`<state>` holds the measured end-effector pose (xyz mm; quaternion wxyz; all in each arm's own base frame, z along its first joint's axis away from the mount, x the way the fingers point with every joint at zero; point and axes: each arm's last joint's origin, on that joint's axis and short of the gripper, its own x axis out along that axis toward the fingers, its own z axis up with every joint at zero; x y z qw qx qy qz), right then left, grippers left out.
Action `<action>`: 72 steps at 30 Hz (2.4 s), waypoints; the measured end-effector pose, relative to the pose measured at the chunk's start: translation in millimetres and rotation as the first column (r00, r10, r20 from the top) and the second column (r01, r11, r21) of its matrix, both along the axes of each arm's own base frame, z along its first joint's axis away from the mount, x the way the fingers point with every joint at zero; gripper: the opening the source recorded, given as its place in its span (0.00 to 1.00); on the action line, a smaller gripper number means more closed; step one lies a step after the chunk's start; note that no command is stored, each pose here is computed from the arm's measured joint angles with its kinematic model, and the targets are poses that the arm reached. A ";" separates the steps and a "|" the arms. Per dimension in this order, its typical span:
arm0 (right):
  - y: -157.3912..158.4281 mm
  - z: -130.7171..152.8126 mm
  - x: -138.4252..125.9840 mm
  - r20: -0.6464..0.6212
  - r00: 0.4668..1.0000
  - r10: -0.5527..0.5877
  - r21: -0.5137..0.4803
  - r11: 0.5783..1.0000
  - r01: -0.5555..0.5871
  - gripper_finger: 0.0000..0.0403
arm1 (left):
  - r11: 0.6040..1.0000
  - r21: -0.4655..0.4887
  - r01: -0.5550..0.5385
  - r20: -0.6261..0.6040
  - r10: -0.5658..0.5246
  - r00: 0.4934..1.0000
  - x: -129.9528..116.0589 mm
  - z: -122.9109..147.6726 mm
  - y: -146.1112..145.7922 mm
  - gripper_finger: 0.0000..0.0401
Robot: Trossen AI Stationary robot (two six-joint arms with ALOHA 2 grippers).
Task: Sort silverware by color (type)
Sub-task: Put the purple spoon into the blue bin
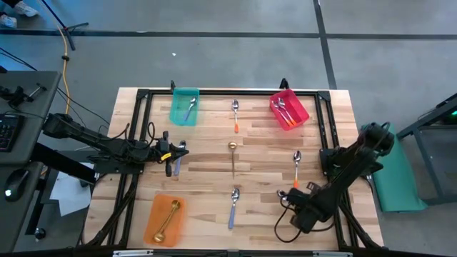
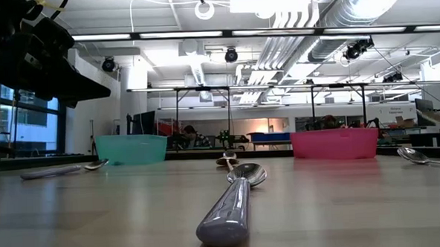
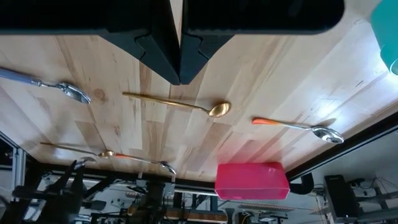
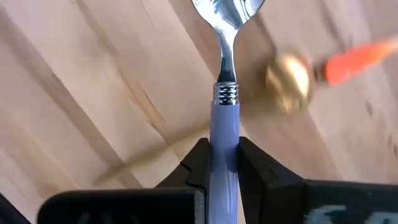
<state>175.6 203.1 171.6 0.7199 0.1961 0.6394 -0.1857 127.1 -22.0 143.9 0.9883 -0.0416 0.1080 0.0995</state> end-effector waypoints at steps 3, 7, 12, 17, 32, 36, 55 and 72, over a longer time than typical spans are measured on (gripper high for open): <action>-5.4 5.3 8.2 0.092 0.995 0.032 -0.032 0.999 -0.029 0.06 | 1.000 0.000 0.000 0.000 0.000 1.000 0.0 0.0 0.0 0.00; -18.5 8.0 30.0 0.200 0.972 0.123 -0.106 0.989 -0.103 0.06 | 1.000 -0.007 -0.002 0.002 0.002 1.000 0.0 0.1 0.0 0.00; -46.2 13.4 72.6 0.324 0.900 0.292 -0.191 0.952 -0.240 0.06 | 1.000 -0.009 -0.002 0.004 0.002 1.000 0.0 0.2 0.0 0.00; -85.6 25.1 117.1 0.451 0.760 0.468 -0.327 0.879 -0.347 0.06 | 1.000 -0.010 -0.002 0.007 0.002 1.000 0.1 0.5 0.0 0.00; -216.2 60.1 171.0 0.610 0.429 0.666 -0.608 0.741 -0.285 0.06 | 1.000 0.011 0.006 0.063 -0.006 0.998 1.3 6.5 -0.4 0.02; -240.1 65.7 171.6 0.632 0.377 0.677 -0.630 0.732 -0.258 0.06 | 1.000 0.017 0.008 0.115 -0.009 0.993 2.1 11.9 -0.6 0.05; -287.4 21.1 206.1 0.722 0.135 0.679 -0.666 0.734 -0.131 0.06 | 0.999 0.051 -0.003 0.321 -0.014 0.947 6.4 33.2 -1.6 0.32; -273.4 23.0 211.8 0.769 0.058 0.636 -0.629 0.770 -0.103 0.06 | 0.965 0.224 -0.134 0.224 0.082 0.971 67.0 70.5 15.7 0.46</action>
